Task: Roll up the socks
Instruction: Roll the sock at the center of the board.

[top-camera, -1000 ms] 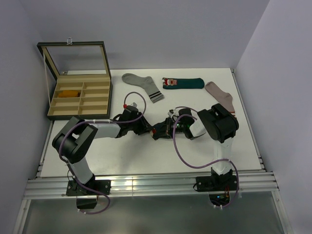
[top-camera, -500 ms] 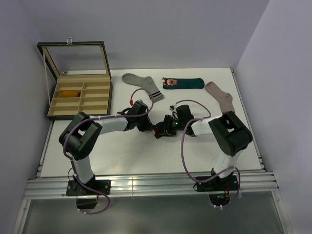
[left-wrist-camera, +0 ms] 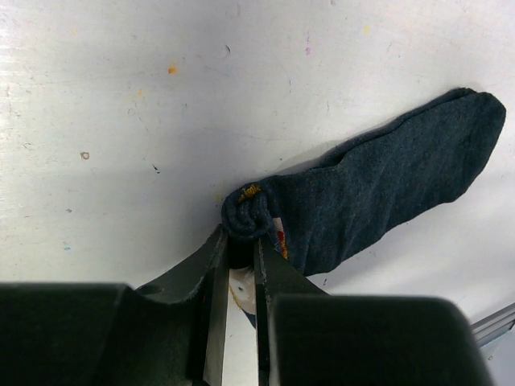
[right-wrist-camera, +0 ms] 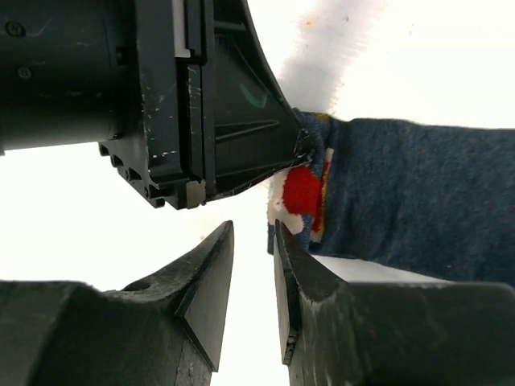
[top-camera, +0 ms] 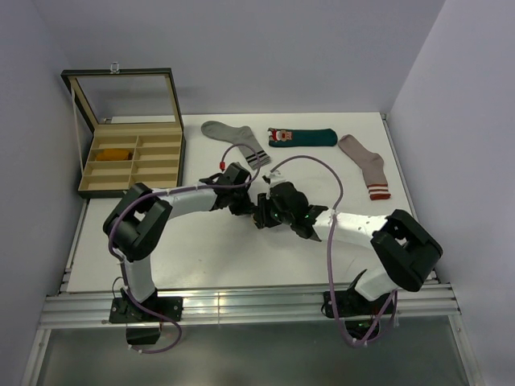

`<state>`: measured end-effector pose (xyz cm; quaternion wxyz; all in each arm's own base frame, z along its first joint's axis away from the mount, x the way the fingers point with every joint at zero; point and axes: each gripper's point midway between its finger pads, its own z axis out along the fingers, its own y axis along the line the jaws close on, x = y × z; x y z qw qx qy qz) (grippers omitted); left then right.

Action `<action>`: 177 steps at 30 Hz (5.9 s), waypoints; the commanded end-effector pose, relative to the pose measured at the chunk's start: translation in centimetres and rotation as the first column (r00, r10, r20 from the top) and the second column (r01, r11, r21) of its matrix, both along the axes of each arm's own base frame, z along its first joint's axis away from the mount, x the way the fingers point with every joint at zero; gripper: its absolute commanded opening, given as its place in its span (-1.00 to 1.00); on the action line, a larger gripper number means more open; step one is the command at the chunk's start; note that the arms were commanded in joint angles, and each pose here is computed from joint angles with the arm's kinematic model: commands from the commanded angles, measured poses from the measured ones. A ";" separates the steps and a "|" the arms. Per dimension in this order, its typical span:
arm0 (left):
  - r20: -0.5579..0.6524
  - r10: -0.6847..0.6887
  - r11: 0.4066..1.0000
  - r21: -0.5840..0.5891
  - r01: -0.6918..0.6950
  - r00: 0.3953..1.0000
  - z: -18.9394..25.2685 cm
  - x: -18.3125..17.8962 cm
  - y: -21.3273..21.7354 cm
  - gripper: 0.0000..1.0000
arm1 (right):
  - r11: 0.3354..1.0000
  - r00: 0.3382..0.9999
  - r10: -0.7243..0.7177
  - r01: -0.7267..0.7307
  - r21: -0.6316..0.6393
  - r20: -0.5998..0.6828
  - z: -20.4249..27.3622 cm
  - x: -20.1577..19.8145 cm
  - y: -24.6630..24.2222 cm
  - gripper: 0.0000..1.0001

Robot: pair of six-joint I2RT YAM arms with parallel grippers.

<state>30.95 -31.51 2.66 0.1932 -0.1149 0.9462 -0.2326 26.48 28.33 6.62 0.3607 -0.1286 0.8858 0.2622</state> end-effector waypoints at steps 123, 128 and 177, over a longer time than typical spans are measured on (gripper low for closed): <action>-0.068 0.014 0.992 0.126 -0.006 0.998 -1.4 -0.8 2.7 -0.99 | 0.972 0.973 0.103 -0.055 -0.229 0.205 -1.4 0.3 2.6 -0.12; -0.073 0.015 0.992 0.127 -0.006 0.997 -1.4 -0.9 2.7 -0.99 | 0.957 0.967 0.097 -0.026 -0.290 0.234 -1.5 0.3 2.7 -0.12; 0.082 0.093 0.969 -0.236 -0.071 0.992 2.6 0.1 2.1 0.25 | 0.851 0.786 0.232 0.121 0.510 -0.573 -6.9 0.4 -1.3 -0.92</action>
